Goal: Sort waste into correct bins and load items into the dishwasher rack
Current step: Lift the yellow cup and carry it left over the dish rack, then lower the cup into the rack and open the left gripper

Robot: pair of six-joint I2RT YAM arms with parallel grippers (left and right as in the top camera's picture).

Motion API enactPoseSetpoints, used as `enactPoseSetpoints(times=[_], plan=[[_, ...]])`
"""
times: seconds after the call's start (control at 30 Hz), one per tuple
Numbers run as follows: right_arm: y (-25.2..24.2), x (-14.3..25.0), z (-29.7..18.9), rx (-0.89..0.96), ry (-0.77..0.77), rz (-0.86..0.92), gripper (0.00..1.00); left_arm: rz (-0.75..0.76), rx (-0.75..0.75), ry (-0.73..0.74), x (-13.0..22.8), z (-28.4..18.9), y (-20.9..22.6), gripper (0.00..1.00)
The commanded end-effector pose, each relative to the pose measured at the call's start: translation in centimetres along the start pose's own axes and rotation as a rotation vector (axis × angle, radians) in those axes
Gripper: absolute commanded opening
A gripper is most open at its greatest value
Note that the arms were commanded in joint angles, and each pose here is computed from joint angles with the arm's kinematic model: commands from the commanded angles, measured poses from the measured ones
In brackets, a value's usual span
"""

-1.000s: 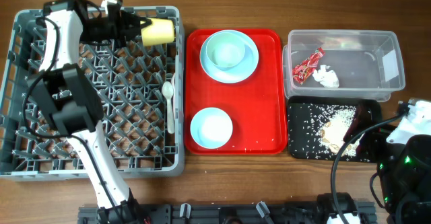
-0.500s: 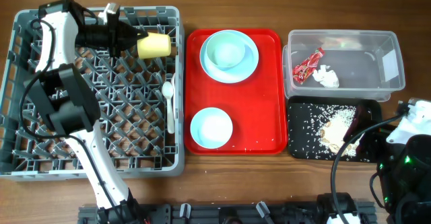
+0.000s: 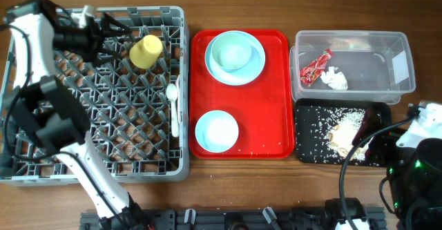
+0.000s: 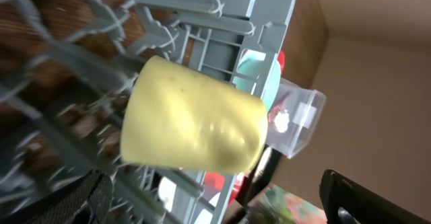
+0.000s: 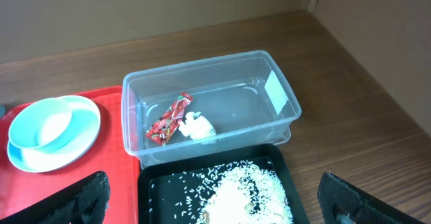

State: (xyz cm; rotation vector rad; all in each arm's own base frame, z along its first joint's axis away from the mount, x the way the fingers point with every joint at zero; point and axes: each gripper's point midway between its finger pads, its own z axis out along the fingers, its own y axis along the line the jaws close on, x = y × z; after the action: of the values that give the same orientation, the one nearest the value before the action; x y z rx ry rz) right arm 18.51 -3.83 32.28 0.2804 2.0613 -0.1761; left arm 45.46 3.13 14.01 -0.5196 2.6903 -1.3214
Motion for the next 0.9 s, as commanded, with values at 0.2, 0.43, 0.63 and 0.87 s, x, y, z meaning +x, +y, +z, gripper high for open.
enactPoseSetpoints(times=[0.2, 0.43, 0.63, 0.87], plan=[[0.1, -0.2, -0.3, -0.011, -0.010, -0.010, 1.00, 0.232, -0.413, -0.175, 4.8, -3.9, -8.9, 1.00], [0.1, -0.2, -0.2, -0.011, -0.010, -0.011, 1.00, 0.388, -0.423, -0.186, 5.2, 3.2, -14.0, 0.04], [0.1, -0.2, -0.2, -0.011, -0.010, -0.010, 1.00, 0.280, -0.672, -0.287, 3.9, 4.2, -10.2, 0.04], [0.1, -0.2, -0.2, -0.011, -0.010, -0.011, 1.00, 0.233, -0.808, -0.330, 2.3, 5.3, -4.8, 0.04]])
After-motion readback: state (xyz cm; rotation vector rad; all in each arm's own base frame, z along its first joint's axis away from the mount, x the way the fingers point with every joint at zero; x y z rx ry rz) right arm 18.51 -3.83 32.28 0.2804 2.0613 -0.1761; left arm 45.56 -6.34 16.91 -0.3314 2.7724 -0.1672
